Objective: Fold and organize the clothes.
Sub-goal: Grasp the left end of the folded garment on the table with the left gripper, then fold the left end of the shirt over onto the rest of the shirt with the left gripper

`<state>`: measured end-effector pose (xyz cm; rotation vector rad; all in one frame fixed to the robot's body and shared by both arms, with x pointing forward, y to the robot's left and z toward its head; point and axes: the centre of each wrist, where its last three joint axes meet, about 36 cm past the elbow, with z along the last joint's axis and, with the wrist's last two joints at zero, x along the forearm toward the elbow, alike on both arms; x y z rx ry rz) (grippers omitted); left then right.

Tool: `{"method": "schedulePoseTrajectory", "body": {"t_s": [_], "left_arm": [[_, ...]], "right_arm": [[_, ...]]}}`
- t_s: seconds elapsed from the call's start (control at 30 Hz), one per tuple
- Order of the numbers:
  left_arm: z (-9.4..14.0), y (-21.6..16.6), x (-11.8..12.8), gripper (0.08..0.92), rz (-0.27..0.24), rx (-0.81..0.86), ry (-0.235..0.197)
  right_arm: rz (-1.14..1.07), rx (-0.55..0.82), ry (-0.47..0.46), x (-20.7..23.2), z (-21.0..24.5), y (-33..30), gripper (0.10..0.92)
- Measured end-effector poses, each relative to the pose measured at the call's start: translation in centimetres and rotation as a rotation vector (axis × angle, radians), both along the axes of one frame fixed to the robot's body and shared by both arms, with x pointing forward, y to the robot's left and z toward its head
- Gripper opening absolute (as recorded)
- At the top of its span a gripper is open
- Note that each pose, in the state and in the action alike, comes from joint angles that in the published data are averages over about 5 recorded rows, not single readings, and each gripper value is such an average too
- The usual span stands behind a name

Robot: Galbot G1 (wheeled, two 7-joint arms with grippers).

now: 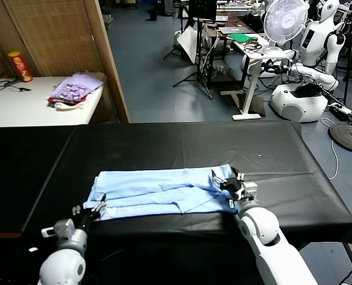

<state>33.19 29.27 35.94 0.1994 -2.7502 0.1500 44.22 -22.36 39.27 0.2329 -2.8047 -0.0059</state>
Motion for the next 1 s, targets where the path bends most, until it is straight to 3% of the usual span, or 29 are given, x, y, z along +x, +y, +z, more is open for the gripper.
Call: {"method": "schedulePoseTrajectory", "body": {"t_s": [0.17,0.23,0.4,0.57,0.8,0.9,1.0], "left_arm": [[-0.3,-0.3,0.4,0.219,-0.005,0.027,-0.013],[-0.2,-0.1,0.5,0.163,-0.015,0.054,-0.019],[0.2,1.7,0.7,0.159,-0.025,0.205,-0.014],[0.9,6.1,0.3,0.154,-0.011,0.456,0.001],[4.5,13.1,0.5,0.154,-0.001,0.769,-0.015],[6.1,12.7,0.9,0.154,-0.003,0.780,-0.023],[7.1,10.1,1.3,0.154,-0.025,0.703,-0.042]], "right_arm": [[-0.004,0.004,-0.003,-0.3,0.0,0.0,0.798],[-0.007,0.006,-0.005,-0.4,0.1,0.0,0.798],[-0.019,0.005,-0.009,-0.5,0.7,-0.2,0.798],[-0.029,0.004,-0.014,-0.7,1.3,-0.3,0.798],[-0.028,0.017,-0.016,-1.3,1.5,0.3,0.798],[-0.030,0.017,-0.015,-1.6,1.5,0.5,0.798],[-0.039,0.010,-0.014,-2.0,1.7,0.3,0.798]]}}
